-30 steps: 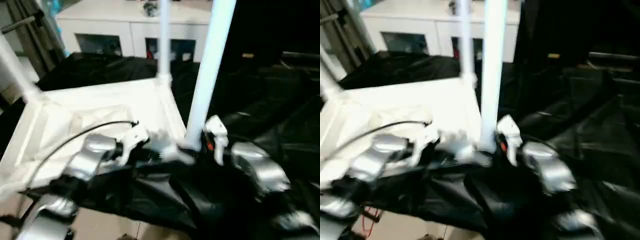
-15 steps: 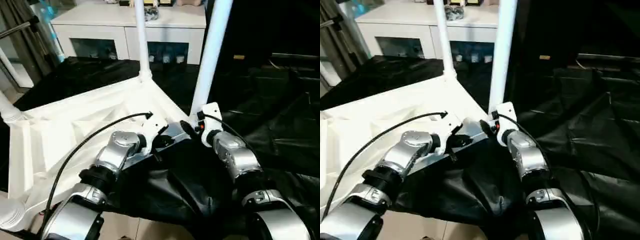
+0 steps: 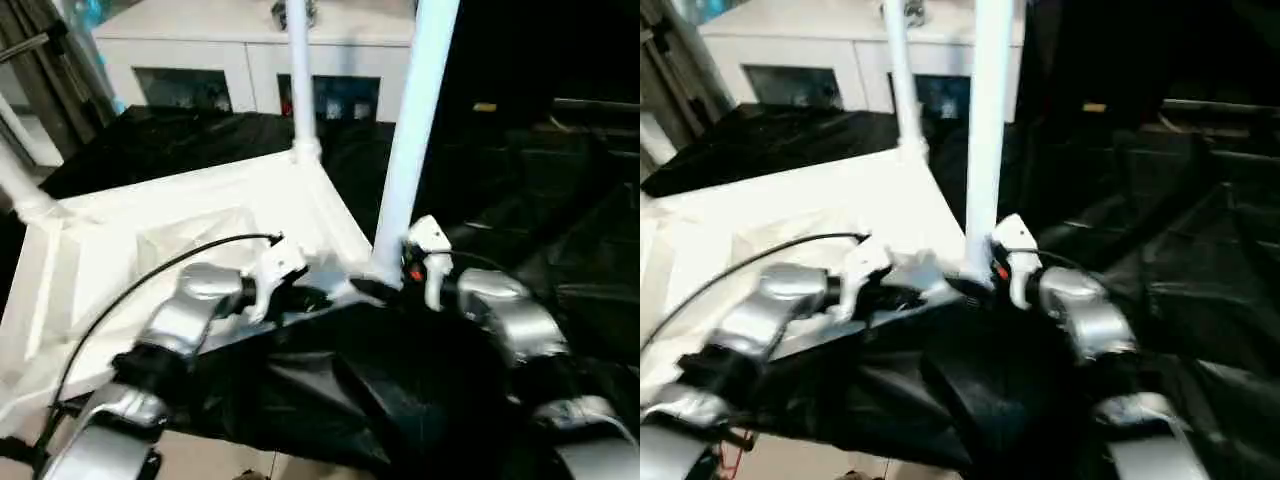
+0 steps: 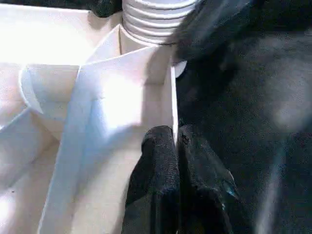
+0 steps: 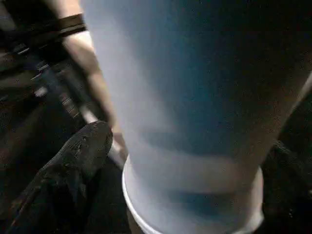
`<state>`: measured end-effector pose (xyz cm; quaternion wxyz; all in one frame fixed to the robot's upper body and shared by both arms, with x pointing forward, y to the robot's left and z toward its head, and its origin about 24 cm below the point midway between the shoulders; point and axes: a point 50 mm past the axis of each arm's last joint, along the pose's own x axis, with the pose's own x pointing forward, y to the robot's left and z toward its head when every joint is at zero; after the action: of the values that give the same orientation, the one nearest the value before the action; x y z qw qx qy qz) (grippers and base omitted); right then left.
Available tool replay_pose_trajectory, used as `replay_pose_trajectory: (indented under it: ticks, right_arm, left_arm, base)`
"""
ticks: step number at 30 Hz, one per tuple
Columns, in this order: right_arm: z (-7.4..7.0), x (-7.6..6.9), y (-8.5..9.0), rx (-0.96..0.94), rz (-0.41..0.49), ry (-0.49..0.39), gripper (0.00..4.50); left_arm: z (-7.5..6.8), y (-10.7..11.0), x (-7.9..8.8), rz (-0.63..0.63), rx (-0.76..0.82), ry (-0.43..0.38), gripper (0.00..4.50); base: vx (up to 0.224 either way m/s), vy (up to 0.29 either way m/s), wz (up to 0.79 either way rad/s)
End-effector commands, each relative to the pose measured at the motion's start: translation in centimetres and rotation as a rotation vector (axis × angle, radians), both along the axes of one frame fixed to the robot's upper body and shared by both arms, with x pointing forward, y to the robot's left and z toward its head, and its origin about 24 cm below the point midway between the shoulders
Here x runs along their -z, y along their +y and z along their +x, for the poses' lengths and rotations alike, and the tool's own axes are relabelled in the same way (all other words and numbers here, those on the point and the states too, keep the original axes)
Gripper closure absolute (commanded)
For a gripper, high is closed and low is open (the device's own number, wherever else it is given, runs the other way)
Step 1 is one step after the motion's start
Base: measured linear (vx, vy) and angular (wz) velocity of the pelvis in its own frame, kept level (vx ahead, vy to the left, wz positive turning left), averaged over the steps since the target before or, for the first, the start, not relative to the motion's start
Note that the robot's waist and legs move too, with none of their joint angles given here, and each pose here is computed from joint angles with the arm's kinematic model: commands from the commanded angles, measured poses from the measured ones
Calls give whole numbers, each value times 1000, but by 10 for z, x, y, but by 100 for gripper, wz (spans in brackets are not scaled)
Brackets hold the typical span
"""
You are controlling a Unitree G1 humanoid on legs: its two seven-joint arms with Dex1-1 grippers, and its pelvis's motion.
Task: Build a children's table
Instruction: Rotate leg to tighten
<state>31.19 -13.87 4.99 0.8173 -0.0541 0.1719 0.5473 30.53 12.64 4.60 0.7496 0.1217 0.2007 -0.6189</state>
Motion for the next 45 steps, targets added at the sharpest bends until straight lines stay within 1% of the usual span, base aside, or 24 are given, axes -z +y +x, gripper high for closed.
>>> replay_pose_trajectory:
  ticks: [1,5,6,10,11,13,14,16,19,22,23,25,26,29,30,32,33,35,36,37,39,41,44,45]
  right_arm:
    - [-12,6,15,-143,-6,60,36]
    - [-18,3,12,-203,-12,88,36]
    - [-18,3,12,-206,-11,90,59]
    - [-19,4,14,-224,-14,101,70]
    - [-20,4,15,-227,-14,103,97]
    - [-21,4,16,-234,-11,109,110]
    - [-22,5,18,-238,-10,112,110]
    - [-23,5,19,-239,-9,114,147]
    - [-23,8,22,-209,-12,99,158]
    - [-13,17,27,-49,-24,66,165]
    - [-13,17,27,-49,-24,66,165]
    - [-2,27,31,140,-50,41,165]
    - [6,33,34,277,-61,53,165]
    - [12,40,42,438,-56,96,168]
    - [14,43,44,488,-70,109,168]
    - [16,44,46,521,-82,117,168]
    - [17,46,51,566,-95,128,168]
    - [18,44,57,564,-64,113,168]
    - [19,43,59,557,-47,110,135]
    - [19,42,61,551,-34,108,135]
    - [20,38,63,522,33,127,98]
    - [20,35,63,496,46,118,90]
    - [18,31,60,402,48,86,50]
    - [16,29,57,357,48,75,50]
  left_arm:
    - [-6,-22,-16,-70,182,-43,450]
    - [-8,-14,-17,-57,208,-26,450]
    - [-8,-13,-18,-60,213,-18,450]
    - [-11,-11,-17,-56,232,-2,450]
    - [-11,-11,-17,-56,233,-1,450]
    - [-12,-12,-17,-58,234,1,450]
    - [-12,-12,-16,-59,229,-1,450]
    - [-11,-13,-16,-59,223,-5,450]
    - [-8,-16,-16,-75,178,-33,450]
    - [2,-22,-17,-86,73,-57,450]
    - [2,-22,-17,-86,73,-57,450]
    - [13,-28,-15,-58,-31,-81,450]
    - [21,-36,-16,-64,-116,-88,450]
    - [32,-51,-19,-61,-228,-119,450]
    - [36,-55,-20,-64,-272,-132,450]
    - [38,-58,-21,-67,-302,-141,450]
    - [40,-67,-25,-100,-336,-139,450]
    - [39,-75,-27,-126,-317,-138,450]
    - [37,-77,-27,-130,-300,-139,450]
    - [36,-79,-27,-131,-284,-140,450]
    - [31,-80,-24,-127,-227,-140,450]
    - [28,-79,-22,-125,-193,-138,450]
    - [20,-74,-21,-138,-114,-130,450]
    - [16,-72,-21,-157,-66,-127,450]
  base:
    - [0,0,0]
    - [0,0,0]
    - [0,0,0]
    - [0,0,0]
    - [0,0,0]
    - [0,0,0]
    - [0,0,0]
    - [0,0,0]
    - [0,0,0]
    - [0,0,0]
    - [0,0,0]
    - [0,0,0]
    - [0,0,0]
    - [0,0,0]
    - [0,0,0]
    - [0,0,0]
    - [0,0,0]
    - [0,0,0]
    - [0,0,0]
    - [0,0,0]
    - [0,0,0]
    - [0,0,0]
    - [0,0,0]
    - [0,0,0]
